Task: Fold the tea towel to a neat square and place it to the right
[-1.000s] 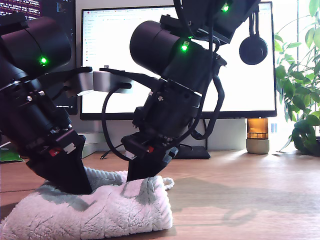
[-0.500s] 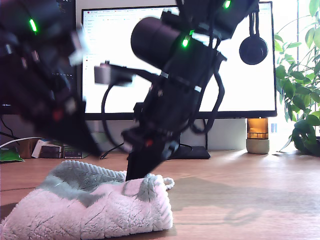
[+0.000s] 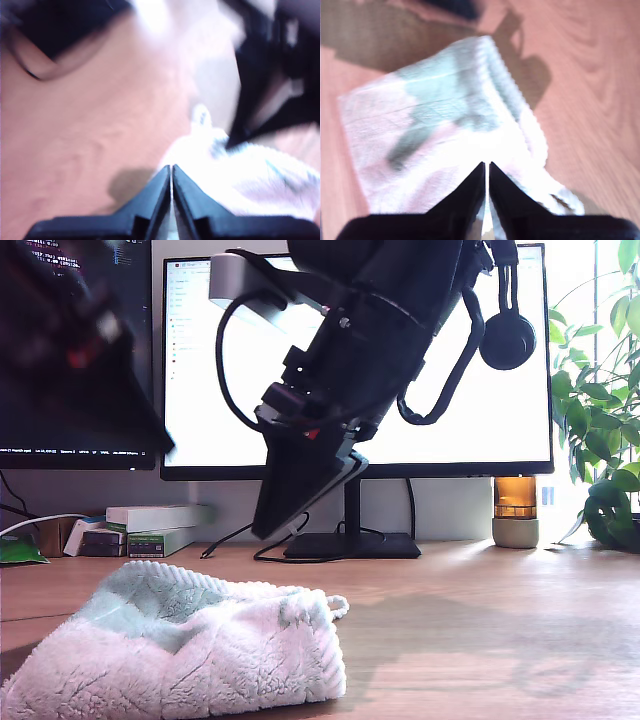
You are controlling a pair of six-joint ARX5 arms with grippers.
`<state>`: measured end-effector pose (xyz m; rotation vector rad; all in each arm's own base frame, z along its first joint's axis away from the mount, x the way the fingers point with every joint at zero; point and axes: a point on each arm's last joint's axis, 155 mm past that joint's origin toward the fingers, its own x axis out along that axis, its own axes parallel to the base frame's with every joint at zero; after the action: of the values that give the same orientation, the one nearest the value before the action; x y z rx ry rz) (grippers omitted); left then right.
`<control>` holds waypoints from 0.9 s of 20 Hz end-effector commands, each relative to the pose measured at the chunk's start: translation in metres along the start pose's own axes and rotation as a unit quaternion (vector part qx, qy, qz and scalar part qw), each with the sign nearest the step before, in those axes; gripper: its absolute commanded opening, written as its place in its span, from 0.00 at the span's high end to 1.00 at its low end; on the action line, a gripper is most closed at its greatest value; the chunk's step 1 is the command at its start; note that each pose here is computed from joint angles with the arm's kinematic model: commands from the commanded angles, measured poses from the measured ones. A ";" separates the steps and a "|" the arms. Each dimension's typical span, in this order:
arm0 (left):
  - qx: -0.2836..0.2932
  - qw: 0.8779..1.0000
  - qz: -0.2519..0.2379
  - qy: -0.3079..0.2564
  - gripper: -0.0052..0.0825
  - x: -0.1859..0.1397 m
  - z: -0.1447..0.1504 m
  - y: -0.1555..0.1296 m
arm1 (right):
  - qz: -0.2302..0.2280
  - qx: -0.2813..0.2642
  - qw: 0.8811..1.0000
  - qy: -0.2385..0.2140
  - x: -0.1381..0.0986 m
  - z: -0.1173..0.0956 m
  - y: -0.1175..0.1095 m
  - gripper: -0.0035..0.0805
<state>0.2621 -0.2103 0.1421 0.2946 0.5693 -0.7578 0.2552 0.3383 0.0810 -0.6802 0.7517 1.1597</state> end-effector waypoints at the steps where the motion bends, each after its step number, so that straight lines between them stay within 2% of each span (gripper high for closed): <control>1: -0.011 1.000 0.012 0.015 0.97 0.000 -0.012 0.004 | 0.012 -0.011 1.000 -0.009 0.005 0.008 0.013 0.97; 4: -0.020 0.999 0.026 0.023 0.97 -0.004 -0.017 0.013 | 0.019 -0.027 0.999 -0.039 0.008 0.025 0.022 0.97; 7: -0.032 0.998 0.040 0.027 0.97 -0.005 -0.020 0.023 | 0.026 -0.031 0.999 -0.037 0.017 0.024 0.027 0.97; 14: -0.042 0.997 0.059 0.009 0.97 -0.007 -0.013 0.038 | 0.056 -0.035 0.998 -0.011 0.057 0.007 0.044 0.97; 18: -0.042 0.997 0.059 0.008 0.97 -0.007 -0.012 0.038 | 0.046 -0.031 0.998 0.013 0.061 -0.005 0.040 0.97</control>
<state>0.2823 -0.1760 0.1440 0.2599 0.5839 -0.6182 0.2294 0.3794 0.0254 -0.7131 0.7765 1.2714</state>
